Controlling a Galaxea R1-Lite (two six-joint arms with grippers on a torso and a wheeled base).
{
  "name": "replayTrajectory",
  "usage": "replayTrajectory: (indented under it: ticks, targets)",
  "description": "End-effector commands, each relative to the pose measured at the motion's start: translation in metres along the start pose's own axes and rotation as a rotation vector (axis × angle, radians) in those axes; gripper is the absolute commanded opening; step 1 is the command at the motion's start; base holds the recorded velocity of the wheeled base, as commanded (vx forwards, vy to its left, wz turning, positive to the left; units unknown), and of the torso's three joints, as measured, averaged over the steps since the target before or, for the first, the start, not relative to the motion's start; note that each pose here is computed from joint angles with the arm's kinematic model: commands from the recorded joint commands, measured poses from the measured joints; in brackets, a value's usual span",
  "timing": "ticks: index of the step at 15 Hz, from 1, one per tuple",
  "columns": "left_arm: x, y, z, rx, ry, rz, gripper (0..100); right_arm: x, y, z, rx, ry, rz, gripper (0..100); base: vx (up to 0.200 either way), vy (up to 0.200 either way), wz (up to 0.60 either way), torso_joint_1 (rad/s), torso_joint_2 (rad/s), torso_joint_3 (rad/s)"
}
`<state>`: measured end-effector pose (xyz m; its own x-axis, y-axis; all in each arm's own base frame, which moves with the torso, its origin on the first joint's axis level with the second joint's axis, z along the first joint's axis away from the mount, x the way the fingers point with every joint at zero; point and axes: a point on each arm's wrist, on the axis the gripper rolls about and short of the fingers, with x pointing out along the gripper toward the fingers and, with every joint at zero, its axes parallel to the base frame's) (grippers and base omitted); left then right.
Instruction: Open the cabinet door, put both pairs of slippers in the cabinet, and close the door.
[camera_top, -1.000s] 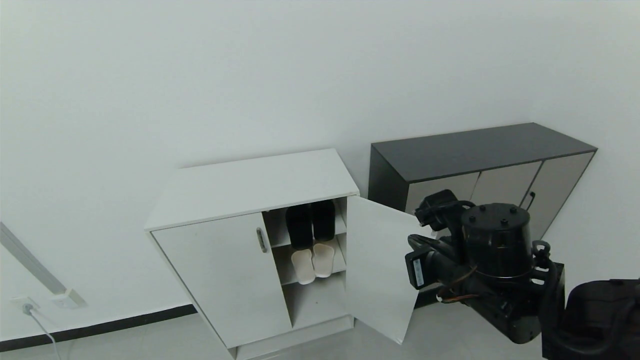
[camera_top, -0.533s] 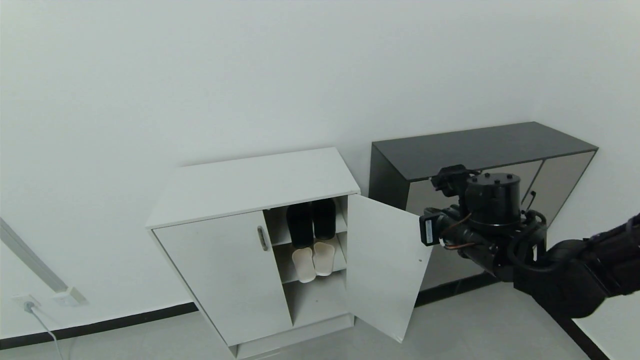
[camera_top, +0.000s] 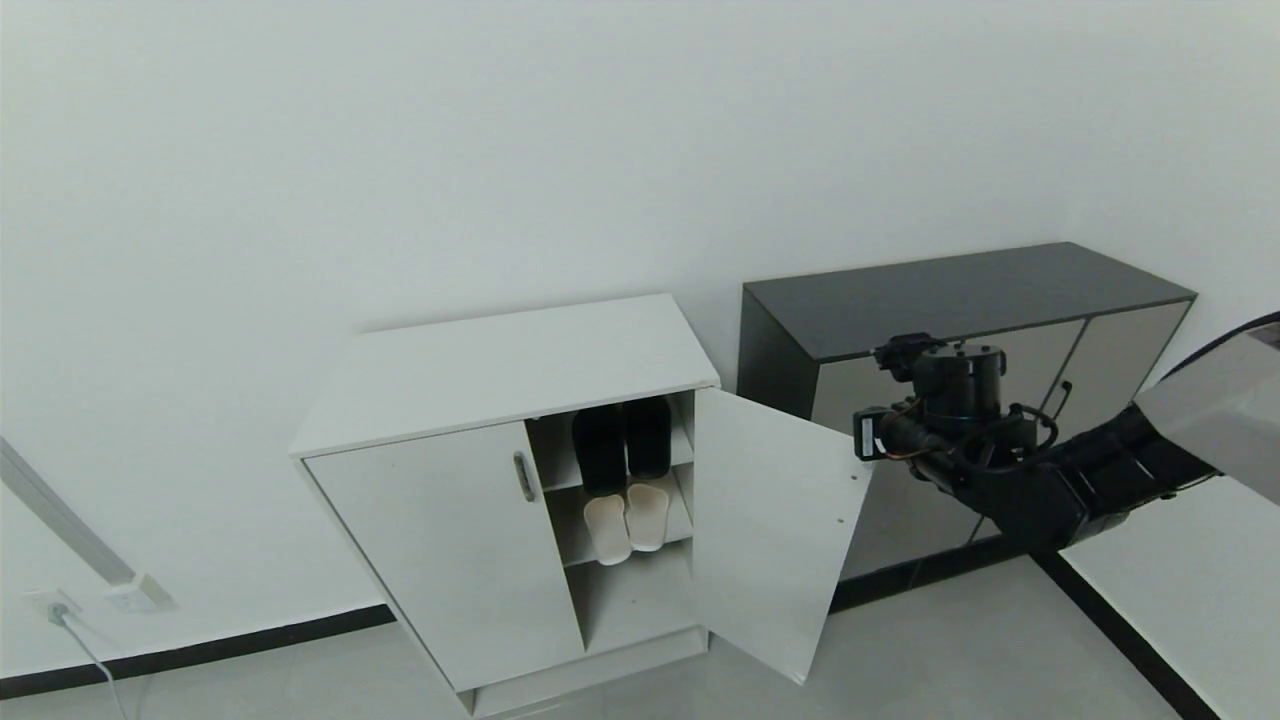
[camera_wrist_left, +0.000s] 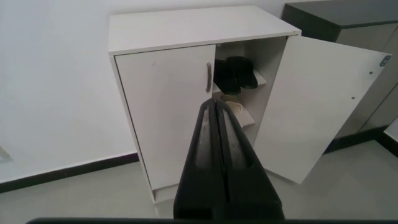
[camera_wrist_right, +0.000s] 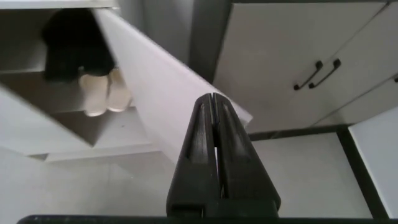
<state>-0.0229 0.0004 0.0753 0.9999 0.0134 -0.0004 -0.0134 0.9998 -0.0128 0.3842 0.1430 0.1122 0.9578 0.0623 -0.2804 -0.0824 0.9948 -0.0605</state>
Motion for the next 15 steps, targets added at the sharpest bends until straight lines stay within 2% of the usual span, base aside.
replayTrajectory:
  ticks: [1, 6, 15]
  targets:
    - [0.000, 0.000, 0.000, -0.001, 0.001, 0.000, 0, 0.024, -0.008, -0.019, -0.001, 0.041, -0.026, 0, 0.000, 0.000, 0.00, 0.000, 0.00, 0.000]
    - [0.000, 0.000, 0.000, -0.001, 0.001, 0.000, 0, 0.050, -0.012, -0.038, -0.001, 0.069, -0.044, 0, 0.000, 0.000, 0.00, 0.000, 0.00, 0.000]
    - [0.000, 0.000, 0.000, -0.001, 0.001, 0.000, 0, 0.057, -0.012, -0.040, 0.002, 0.067, -0.026, 0, 0.000, 0.000, 0.00, 0.000, 0.00, 0.000]
